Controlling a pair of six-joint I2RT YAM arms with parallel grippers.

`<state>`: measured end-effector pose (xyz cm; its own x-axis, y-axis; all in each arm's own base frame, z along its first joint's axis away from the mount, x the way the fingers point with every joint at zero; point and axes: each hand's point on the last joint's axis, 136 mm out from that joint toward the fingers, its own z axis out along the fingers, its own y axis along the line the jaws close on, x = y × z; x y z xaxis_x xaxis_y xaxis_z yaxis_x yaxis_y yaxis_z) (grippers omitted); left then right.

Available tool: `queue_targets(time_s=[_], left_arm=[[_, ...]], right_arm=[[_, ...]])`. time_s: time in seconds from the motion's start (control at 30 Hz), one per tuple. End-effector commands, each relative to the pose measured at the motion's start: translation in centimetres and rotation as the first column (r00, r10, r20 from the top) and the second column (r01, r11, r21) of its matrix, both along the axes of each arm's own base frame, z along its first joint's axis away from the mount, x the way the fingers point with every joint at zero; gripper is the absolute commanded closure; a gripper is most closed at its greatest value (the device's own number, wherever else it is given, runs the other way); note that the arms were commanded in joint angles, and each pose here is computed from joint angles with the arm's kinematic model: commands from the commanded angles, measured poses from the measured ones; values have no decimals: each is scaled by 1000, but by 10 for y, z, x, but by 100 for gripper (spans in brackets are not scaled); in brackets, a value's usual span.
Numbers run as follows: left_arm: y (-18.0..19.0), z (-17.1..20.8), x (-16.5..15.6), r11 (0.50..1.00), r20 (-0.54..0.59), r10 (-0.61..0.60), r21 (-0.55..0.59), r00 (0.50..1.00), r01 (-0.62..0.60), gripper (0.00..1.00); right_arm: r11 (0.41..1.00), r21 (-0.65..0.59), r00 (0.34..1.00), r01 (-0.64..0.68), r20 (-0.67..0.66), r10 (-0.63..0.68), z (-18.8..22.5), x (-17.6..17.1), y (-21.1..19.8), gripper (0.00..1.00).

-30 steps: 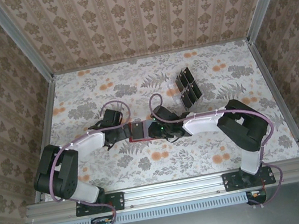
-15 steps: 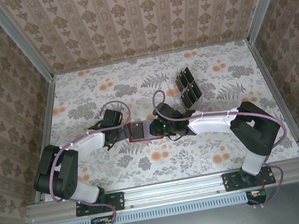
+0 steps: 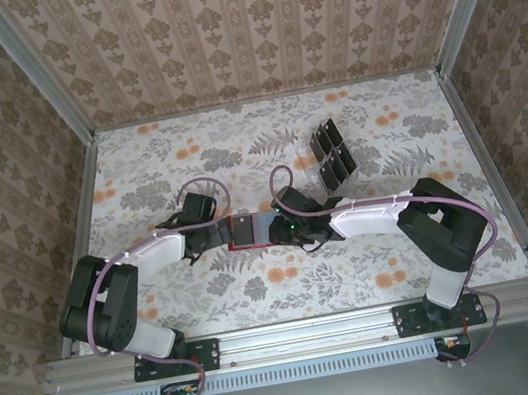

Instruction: Put the credit cards into the card holder

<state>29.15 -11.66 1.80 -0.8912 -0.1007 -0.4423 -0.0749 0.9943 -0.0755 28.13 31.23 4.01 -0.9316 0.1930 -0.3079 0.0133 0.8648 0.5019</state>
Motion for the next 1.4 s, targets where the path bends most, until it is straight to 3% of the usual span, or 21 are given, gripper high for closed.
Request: queue_targets(time_s=[0.0,1.37], left_arm=[[-7,-16,-19,998,-82,-15,-54,997,11,0],[-6,-19,-19,998,-87,-11,-55,996,7,0]], right_arm=[[998,-44,999,35,-26,-36,-16,-2,-11,71],[1000,-16,1000,-5,-19,5,-9,5,6,77]])
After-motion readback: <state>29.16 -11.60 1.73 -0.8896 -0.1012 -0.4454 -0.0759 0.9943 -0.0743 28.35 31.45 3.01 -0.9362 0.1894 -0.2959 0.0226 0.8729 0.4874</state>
